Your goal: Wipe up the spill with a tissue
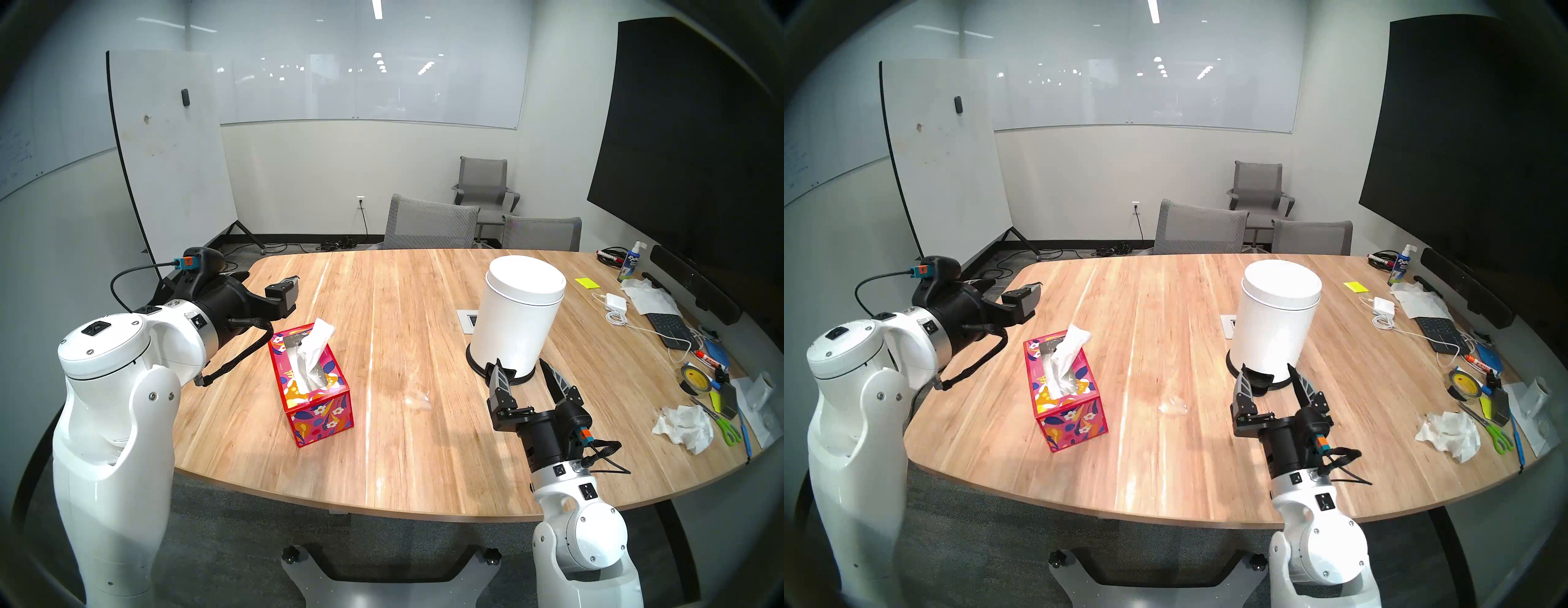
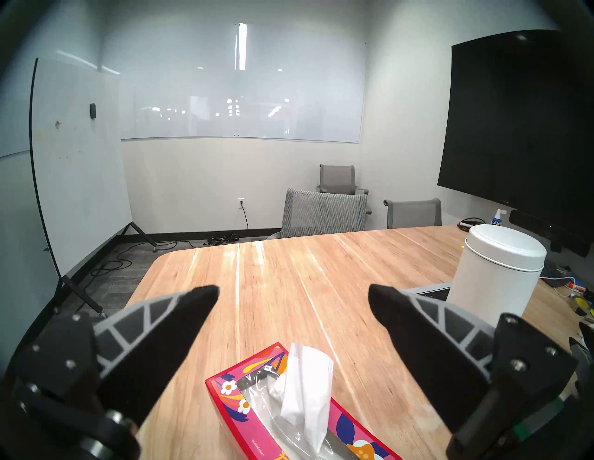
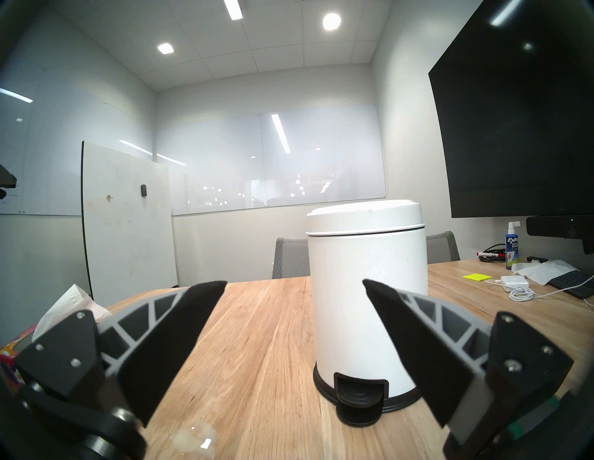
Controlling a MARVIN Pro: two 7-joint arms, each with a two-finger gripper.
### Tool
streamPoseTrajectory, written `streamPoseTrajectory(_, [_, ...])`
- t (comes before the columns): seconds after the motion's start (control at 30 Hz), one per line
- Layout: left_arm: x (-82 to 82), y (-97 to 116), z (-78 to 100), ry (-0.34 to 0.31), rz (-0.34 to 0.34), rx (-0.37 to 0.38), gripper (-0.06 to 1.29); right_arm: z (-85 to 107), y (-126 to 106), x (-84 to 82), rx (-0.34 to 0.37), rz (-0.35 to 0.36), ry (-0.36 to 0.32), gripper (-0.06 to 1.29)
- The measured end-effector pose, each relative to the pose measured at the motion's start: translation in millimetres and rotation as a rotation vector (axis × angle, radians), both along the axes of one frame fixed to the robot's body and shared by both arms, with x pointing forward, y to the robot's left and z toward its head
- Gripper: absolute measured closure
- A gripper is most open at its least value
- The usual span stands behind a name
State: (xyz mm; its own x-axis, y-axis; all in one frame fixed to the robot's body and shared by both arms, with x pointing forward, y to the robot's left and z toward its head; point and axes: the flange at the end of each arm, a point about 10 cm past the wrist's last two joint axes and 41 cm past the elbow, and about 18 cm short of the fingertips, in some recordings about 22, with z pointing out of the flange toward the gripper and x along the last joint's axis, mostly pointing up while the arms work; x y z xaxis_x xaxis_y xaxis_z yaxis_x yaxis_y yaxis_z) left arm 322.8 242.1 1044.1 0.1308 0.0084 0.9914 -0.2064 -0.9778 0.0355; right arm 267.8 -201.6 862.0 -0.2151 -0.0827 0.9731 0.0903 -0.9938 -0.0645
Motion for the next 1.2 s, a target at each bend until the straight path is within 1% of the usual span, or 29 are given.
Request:
streamPoseTrajectory(0.13, [1.7,-2.1,10.7,-0.022,-0.028,-0.010,-0.03,-0.4,0.0,0.0,0.000,0.000,0.001,0.00])
streamPoseTrajectory(0.2, [2.7,-6.6,18.9,-0.024,-0.065,-0.021,-0.03,-0.6,0.0,0.0,0.000,0.000,0.001,0.00])
streamPoseTrajectory(0.3, [3.4,-13.9,24.6,-0.026,-0.105,-0.032,-0.03,-0.7,0.0,0.0,0.000,0.000,0.002,0.00])
streamPoseTrajectory(0.4, [3.5,-19.0,27.7,-0.028,-0.130,-0.038,-0.03,-0.7,0.0,0.0,0.000,0.000,0.002,0.00])
streamPoseTrajectory(0.47, [3.4,-25.0,30.5,-0.031,-0.160,-0.046,-0.03,-0.8,0.0,0.0,0.000,0.000,0.002,0.00])
streamPoseTrajectory(0.6, [2.5,-30.2,28.8,-0.022,-0.180,-0.053,-0.03,-0.9,0.0,0.0,0.000,0.000,0.002,0.00])
streamPoseTrajectory(0.83, [-0.8,-32.4,5.7,0.055,-0.163,-0.063,-0.03,-1.1,0.0,0.1,0.001,0.000,0.003,0.00])
streamPoseTrajectory(1.03, [-6.4,-33.4,-21.8,0.147,-0.131,-0.069,-0.03,-1.3,0.1,0.1,0.001,0.000,0.003,0.00])
streamPoseTrajectory(1.1, [-10.1,-34.3,-35.4,0.193,-0.115,-0.070,-0.03,-1.4,0.1,0.1,0.001,0.000,0.003,0.00])
streamPoseTrajectory(1.17, [-11.6,-34.7,-40.6,0.211,-0.109,-0.070,-0.03,-1.4,0.1,0.1,0.001,0.000,0.003,0.00])
streamPoseTrajectory(1.2, [-14.4,-35.4,-49.3,0.241,-0.099,-0.069,-0.03,-1.4,0.1,0.1,0.001,0.000,0.003,0.00])
